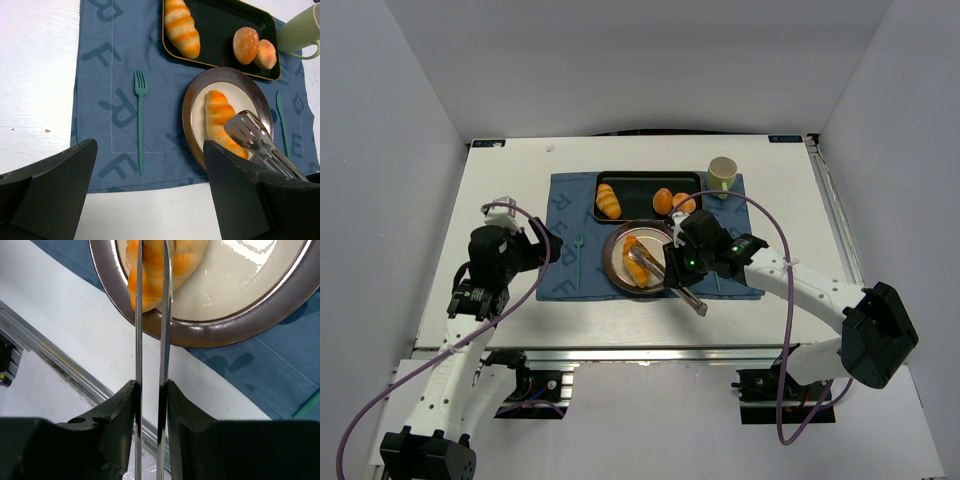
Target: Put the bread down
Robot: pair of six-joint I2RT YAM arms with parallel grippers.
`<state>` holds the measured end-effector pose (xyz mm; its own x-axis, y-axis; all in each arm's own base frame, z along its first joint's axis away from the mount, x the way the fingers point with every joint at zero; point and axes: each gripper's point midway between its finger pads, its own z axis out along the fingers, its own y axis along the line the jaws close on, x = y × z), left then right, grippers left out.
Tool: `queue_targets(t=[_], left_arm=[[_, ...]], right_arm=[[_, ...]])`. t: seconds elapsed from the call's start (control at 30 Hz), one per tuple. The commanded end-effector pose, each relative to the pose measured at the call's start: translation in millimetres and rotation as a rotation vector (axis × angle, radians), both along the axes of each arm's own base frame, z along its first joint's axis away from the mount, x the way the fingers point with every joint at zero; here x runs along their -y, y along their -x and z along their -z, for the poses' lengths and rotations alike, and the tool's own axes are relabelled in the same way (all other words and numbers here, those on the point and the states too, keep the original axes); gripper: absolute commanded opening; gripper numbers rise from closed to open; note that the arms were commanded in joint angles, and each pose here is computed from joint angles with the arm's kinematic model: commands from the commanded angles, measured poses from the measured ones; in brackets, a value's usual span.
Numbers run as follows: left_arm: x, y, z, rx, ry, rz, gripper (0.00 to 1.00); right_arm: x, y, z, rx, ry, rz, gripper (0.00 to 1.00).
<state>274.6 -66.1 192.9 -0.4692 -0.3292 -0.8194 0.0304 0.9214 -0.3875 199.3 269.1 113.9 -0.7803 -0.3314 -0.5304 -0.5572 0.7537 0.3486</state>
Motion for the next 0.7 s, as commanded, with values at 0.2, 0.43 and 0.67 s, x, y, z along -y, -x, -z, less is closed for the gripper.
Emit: queue_targets(t=[0.2, 0.43, 0.67], left_arm=[[0.6, -0.4, -8.1, 0.035, 0.003, 0.000, 0.98], [-0.2, -0.3, -7.1, 0.032, 0.002, -0.003, 0.98], [0.1, -0.3, -7.8, 0.035, 0.003, -0.002, 0.98]], right_arm=[[-14.9, -11.3, -17.7, 0.063, -0.065, 0.010, 0.54], [-15.0, -15.2, -33.1, 0.096, -0.084, 0.023, 0.55], [-6.7, -24.2, -52.1, 0.157, -0.082, 0.087, 0.57]])
